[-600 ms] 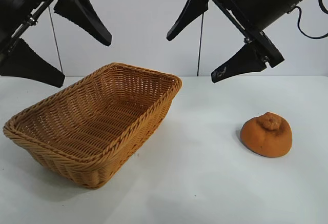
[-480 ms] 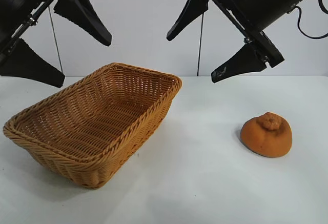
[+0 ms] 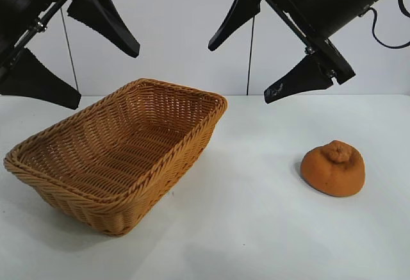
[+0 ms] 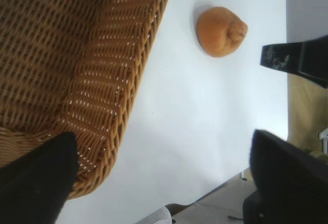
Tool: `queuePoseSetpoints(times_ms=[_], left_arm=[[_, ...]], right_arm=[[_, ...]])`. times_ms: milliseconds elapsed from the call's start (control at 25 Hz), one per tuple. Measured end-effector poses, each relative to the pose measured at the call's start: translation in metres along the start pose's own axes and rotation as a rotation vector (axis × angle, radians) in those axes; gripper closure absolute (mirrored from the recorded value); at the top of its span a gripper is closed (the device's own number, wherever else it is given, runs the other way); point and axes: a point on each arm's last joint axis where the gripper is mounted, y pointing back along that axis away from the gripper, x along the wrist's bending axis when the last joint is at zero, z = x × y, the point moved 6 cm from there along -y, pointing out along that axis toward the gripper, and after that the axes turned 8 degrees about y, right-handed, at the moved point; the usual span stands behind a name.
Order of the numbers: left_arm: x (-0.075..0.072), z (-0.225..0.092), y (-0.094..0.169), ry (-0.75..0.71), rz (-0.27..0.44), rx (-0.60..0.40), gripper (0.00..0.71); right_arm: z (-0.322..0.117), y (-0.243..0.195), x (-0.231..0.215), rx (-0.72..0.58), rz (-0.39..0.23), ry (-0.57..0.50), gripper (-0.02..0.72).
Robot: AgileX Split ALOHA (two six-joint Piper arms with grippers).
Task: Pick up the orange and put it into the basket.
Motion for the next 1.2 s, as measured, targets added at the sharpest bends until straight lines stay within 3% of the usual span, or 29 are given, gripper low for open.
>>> queuePoseSetpoints(times_ms=[960, 1200], left_arm=[[0.0, 0.004, 0.0, 0.001, 0.002, -0.03, 0.066], [0.001, -0.008, 0.006, 0.074, 0.016, 0.044, 0.066]], right_arm=[[0.001, 0.0, 0.0, -0.007, -0.003, 0.0, 0.062], [0.001, 0.0, -0.001, -0.01, -0.003, 0.0, 0.062]])
